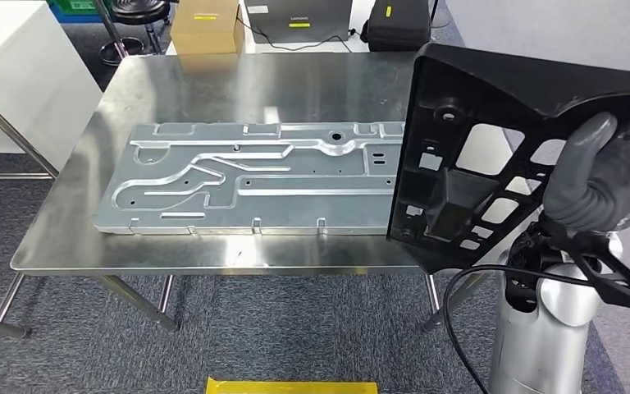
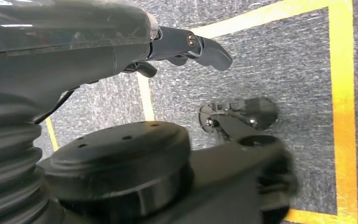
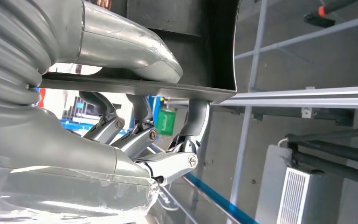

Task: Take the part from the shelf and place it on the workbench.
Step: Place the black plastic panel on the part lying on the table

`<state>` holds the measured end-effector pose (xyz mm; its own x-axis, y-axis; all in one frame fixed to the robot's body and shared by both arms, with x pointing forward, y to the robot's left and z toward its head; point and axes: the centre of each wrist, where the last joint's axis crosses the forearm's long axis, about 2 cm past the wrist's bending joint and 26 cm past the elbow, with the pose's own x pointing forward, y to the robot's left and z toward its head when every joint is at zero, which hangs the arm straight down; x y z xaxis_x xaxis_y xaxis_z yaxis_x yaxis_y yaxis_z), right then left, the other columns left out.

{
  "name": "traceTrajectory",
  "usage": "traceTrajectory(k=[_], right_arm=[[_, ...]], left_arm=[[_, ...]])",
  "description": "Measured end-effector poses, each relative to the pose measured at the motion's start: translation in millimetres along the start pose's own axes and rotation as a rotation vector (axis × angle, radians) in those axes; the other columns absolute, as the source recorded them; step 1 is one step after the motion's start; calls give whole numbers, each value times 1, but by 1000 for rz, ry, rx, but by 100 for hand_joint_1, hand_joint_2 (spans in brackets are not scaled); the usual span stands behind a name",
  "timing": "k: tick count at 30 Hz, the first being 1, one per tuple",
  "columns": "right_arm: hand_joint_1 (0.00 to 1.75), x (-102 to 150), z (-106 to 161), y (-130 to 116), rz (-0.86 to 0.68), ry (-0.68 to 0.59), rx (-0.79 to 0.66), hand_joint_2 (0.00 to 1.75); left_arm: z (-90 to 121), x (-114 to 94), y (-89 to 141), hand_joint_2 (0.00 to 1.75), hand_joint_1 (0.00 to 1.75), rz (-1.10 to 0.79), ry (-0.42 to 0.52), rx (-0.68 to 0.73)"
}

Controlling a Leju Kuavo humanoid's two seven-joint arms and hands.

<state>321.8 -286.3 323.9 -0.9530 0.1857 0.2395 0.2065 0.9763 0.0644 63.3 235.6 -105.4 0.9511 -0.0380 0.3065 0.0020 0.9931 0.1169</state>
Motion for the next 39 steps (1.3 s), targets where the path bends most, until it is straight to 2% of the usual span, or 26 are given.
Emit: traceTrajectory(k=[28,31,39], right_arm=[[175,-6,-13,-3,37,-6,-4,175],[175,-6,-25,-1,51,-29,14,175],[175,-6,-78,0,87,-94,49,175]], left_arm=[[1,2,-8,175,0,25,-16,-25],[1,3,-8,175,0,33,-18,-25],[1,5,-9,175,0,45,-20,-36]])
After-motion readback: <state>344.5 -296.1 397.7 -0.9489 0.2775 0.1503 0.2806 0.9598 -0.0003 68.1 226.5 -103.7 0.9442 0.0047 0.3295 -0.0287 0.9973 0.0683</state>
